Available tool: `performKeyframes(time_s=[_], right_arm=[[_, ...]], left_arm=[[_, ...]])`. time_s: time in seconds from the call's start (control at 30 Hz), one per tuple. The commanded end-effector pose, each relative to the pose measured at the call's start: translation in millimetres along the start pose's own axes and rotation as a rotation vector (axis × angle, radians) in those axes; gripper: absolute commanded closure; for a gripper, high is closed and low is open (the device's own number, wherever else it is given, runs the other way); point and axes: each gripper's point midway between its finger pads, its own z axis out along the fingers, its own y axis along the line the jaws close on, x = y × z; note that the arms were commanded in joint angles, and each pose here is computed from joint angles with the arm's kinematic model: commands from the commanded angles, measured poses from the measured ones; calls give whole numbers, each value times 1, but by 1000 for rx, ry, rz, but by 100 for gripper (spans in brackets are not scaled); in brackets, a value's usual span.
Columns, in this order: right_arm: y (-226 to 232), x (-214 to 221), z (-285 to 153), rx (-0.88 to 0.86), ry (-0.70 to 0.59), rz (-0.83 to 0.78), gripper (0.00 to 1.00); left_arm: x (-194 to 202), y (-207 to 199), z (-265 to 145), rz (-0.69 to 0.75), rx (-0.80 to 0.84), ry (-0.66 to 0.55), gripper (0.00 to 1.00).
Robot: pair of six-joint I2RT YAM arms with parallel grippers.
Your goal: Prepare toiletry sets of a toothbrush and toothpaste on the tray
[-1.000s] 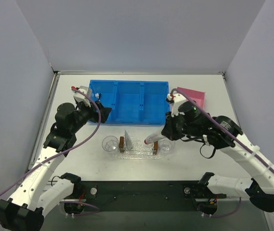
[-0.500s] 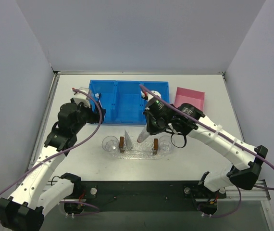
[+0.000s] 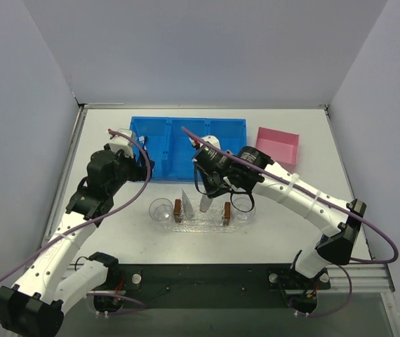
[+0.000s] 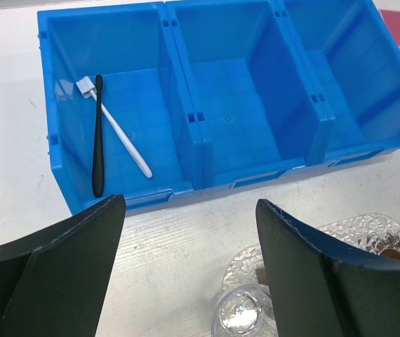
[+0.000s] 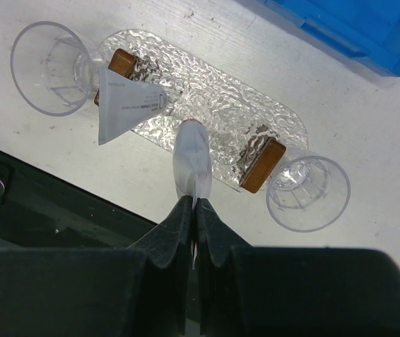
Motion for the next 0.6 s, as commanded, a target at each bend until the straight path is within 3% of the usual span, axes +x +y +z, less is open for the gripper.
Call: performKeyframes(time_s=[0.0,0.57], right_arm=[[-3,-2,-7,35,2,-3,100],[3,-5,1,43,-1,-25,100]], left_arm=[[-21,-1,-4,19,-12,-51,14],[-20,-2,-4,21,-11,-48,14]])
